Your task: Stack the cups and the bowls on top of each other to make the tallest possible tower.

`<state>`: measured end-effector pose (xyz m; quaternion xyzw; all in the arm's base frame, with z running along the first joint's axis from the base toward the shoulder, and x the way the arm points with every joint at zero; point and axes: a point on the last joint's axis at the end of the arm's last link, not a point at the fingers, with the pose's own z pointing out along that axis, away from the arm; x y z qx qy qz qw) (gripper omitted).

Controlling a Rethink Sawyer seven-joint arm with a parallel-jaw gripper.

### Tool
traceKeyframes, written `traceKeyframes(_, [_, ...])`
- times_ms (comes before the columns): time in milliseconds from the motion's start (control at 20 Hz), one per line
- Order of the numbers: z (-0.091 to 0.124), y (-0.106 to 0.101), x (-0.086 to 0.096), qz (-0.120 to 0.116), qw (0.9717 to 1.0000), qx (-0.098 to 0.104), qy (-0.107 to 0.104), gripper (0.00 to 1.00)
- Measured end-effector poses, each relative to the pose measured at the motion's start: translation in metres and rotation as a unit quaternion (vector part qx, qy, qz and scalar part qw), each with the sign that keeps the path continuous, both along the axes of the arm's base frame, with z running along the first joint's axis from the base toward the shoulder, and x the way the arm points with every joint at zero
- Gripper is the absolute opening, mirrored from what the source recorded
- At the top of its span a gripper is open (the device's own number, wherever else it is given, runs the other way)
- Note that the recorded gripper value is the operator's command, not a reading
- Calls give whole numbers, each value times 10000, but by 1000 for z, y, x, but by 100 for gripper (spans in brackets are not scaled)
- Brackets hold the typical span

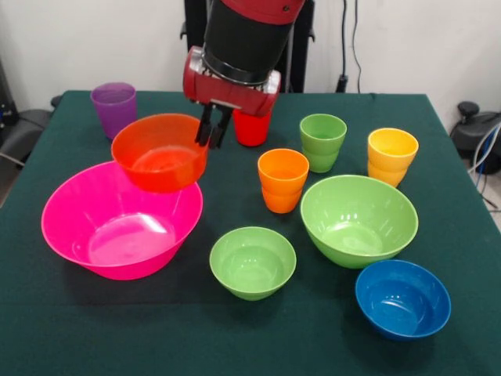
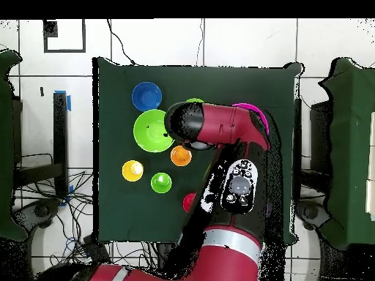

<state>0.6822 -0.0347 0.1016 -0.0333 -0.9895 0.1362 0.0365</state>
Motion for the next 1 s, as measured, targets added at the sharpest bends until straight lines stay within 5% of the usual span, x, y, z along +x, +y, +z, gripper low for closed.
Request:
traceKeyframes(350, [-4,13,39,61,9998,40,-169,0])
traceKeyframes(1000, [5,48,82,225,9995,74,-204,0])
